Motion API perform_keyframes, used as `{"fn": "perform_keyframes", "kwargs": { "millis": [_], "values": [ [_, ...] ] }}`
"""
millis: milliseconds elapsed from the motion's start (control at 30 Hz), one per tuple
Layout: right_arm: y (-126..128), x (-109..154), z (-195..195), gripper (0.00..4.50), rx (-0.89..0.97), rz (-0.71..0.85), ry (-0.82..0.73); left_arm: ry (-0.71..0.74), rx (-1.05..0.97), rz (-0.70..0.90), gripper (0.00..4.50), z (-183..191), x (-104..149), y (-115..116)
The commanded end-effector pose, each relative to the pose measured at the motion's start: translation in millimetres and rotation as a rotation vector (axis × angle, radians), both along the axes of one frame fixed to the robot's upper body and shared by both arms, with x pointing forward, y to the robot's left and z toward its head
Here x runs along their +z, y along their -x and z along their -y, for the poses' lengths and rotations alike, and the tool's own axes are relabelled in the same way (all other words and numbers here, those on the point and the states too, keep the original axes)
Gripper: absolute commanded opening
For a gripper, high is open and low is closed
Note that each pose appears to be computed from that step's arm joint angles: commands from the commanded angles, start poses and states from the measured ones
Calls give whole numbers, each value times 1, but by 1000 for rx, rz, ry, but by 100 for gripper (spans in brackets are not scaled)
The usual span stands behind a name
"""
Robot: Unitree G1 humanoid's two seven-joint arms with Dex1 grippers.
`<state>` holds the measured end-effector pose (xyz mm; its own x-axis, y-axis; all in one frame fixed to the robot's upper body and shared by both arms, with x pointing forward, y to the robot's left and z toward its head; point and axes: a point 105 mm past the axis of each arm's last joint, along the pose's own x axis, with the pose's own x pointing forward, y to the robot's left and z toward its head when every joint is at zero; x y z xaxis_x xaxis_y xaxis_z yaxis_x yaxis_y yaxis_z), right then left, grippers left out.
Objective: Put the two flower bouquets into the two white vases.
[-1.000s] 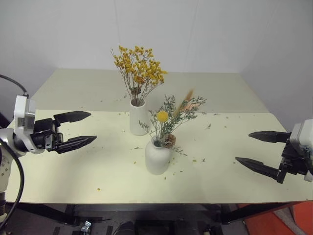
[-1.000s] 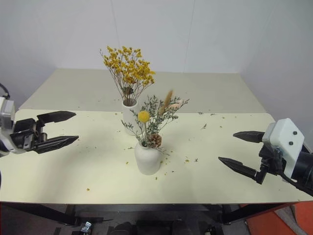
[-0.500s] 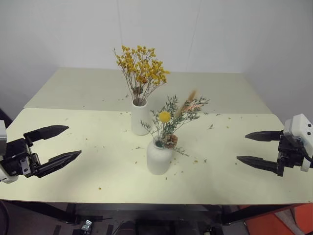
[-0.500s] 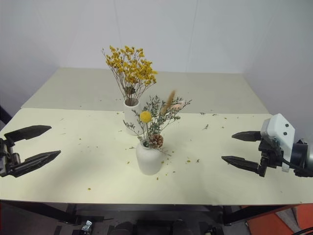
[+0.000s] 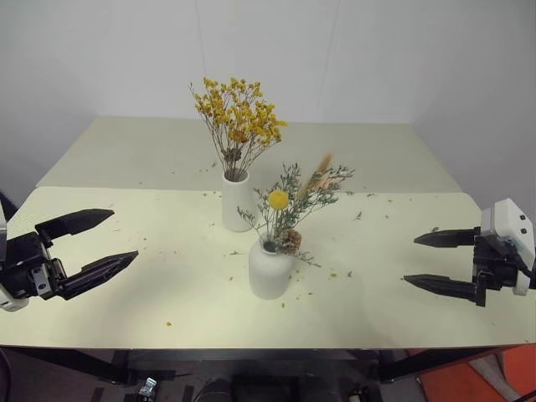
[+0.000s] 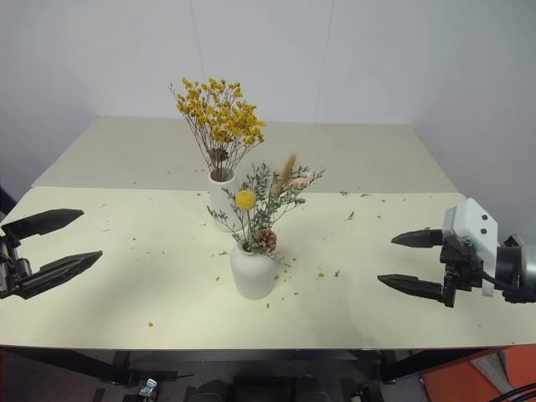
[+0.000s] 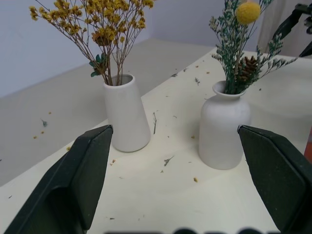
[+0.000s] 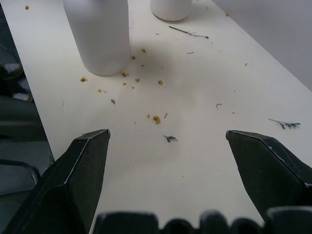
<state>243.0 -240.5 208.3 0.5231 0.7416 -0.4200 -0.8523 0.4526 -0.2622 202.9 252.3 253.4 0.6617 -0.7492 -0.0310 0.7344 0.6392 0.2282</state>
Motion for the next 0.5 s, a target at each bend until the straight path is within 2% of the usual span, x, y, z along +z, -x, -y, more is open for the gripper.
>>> {"fn": "perform_keyframes", "kwargs": {
  "millis": [33,267,500],
  "values": [
    [-1,13,3,450,1,57,20,-16,9,36,446,-2,8,6],
    [-5,17,4,450,2,69,23,35,15,75,446,-1,16,8],
    [-5,17,4,450,8,70,36,42,39,67,446,-3,13,9]
  ]
}}
